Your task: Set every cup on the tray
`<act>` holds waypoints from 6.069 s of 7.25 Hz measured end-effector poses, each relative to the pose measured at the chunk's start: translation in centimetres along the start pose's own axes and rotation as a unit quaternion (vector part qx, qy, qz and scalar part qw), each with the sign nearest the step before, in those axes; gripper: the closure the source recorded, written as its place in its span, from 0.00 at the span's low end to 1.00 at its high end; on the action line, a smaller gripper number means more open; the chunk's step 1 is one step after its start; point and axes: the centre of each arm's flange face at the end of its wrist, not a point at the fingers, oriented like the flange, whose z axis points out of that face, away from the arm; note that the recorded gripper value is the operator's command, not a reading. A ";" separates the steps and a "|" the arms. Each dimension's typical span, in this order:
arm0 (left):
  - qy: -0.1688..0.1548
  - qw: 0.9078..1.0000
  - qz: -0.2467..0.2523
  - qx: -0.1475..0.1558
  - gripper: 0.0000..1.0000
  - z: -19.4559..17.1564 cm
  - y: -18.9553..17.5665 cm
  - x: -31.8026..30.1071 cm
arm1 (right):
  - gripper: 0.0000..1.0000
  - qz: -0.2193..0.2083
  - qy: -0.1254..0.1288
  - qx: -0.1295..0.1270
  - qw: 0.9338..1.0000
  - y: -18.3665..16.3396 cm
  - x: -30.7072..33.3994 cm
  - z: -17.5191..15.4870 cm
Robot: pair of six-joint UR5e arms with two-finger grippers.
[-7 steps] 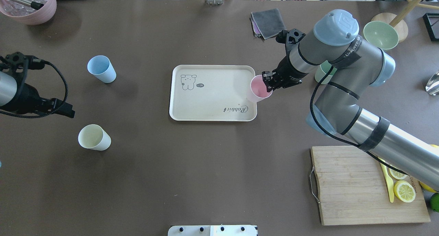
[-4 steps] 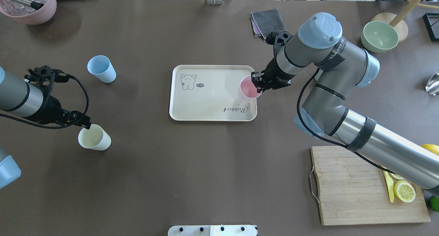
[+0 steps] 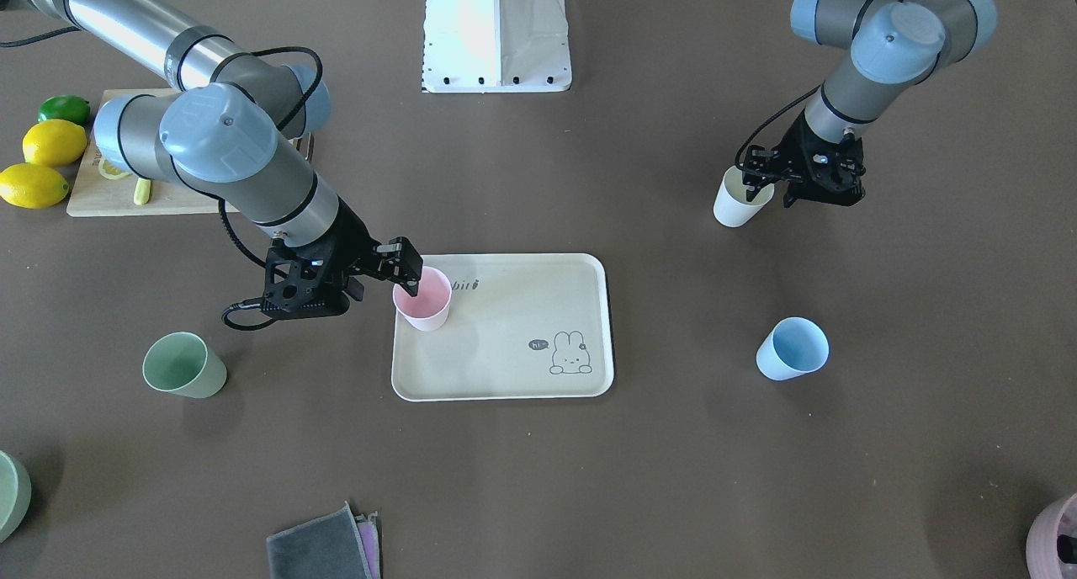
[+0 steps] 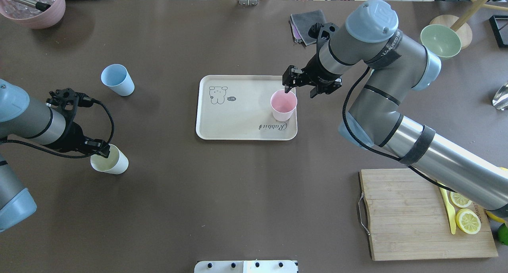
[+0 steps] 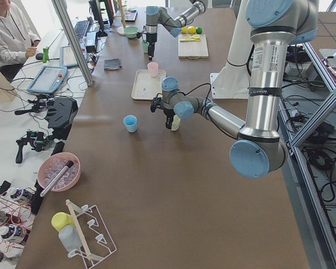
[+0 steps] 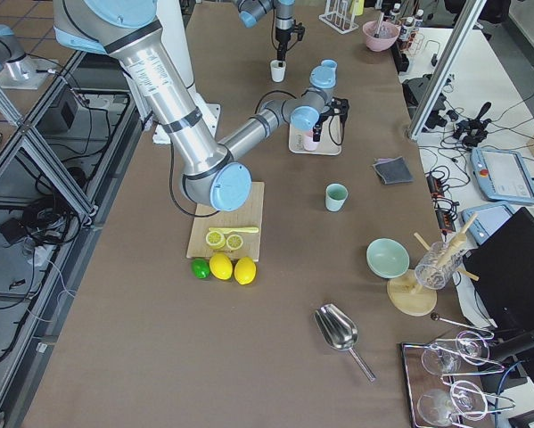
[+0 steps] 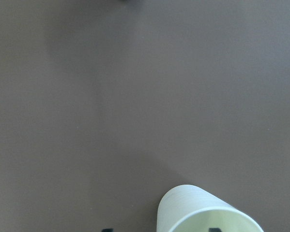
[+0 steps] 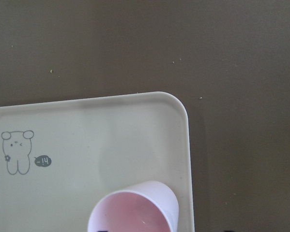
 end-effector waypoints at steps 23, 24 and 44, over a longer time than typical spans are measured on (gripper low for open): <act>-0.001 0.997 0.030 0.064 0.03 -8.2 -21.6 -0.8 | 1.00 -0.023 0.086 -0.027 0.996 -9.5 13.0 -2.6; -0.009 0.998 0.023 0.058 0.03 -7.4 -21.7 -3.1 | 1.00 -0.025 0.080 -0.031 0.996 -9.2 10.0 -2.0; 0.048 0.996 -0.060 0.042 0.02 -1.8 -26.0 22.1 | 0.00 -0.055 0.070 -0.034 0.995 -11.2 21.7 -7.5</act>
